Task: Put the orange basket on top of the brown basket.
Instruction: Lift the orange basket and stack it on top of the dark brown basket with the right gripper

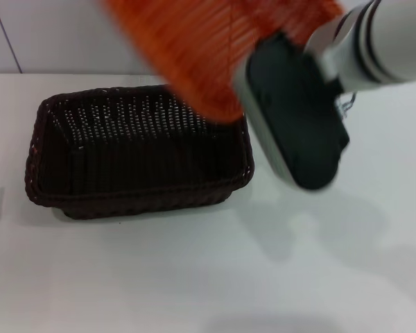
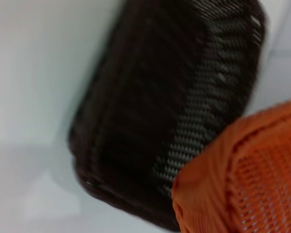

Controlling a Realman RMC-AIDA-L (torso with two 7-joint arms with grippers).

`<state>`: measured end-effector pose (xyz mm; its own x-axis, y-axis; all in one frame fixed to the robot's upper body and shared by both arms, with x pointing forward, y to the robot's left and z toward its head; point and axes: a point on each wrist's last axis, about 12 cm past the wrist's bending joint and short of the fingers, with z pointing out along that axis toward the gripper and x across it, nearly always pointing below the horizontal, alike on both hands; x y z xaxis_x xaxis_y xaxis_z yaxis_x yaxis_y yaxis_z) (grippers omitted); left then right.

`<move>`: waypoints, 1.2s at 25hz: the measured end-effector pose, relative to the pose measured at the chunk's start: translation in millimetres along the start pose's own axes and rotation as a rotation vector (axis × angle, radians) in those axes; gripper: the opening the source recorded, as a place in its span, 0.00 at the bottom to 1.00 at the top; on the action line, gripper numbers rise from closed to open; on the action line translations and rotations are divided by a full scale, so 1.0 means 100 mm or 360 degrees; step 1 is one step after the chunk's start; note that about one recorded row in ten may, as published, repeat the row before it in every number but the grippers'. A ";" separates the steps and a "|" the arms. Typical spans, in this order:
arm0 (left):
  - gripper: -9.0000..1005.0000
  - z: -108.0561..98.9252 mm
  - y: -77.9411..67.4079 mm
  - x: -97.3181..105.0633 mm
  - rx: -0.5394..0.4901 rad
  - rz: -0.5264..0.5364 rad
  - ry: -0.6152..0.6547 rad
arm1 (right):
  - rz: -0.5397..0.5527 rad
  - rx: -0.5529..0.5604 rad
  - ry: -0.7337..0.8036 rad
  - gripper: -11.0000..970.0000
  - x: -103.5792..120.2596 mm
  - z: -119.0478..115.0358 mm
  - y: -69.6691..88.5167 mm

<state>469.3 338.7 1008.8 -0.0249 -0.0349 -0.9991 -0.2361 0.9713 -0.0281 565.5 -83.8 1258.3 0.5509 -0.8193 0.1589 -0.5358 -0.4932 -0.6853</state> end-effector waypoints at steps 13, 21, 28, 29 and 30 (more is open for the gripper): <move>0.72 0.02 -0.07 0.06 0.0026 -0.0083 0.0081 | -0.0639 0.0013 -0.0078 0.17 -0.16 0.30 0.41; 0.72 0.04 -0.09 0.05 0.0044 -0.0080 0.0084 | -0.0549 0.0014 -0.0054 0.22 -0.14 0.44 0.44; 0.66 0.12 -0.16 0.04 0.0098 -0.0059 0.0092 | -0.0469 0.0048 -0.0079 0.26 -0.21 0.39 0.43; 0.65 0.12 -0.17 0.03 0.0105 -0.0060 0.0095 | -0.0456 0.0056 -0.0081 0.30 -0.22 0.38 0.43; 0.66 0.12 -0.17 0.03 0.0105 -0.0060 0.0095 | -0.0445 0.0068 -0.0084 0.34 -0.22 0.35 0.42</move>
<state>485.2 325.1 1005.6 -0.0755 -0.0838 -0.9936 -0.1738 0.9823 -0.0696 552.8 -76.3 1201.1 0.7065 -0.6365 0.3093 -0.3317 -0.6839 -0.6498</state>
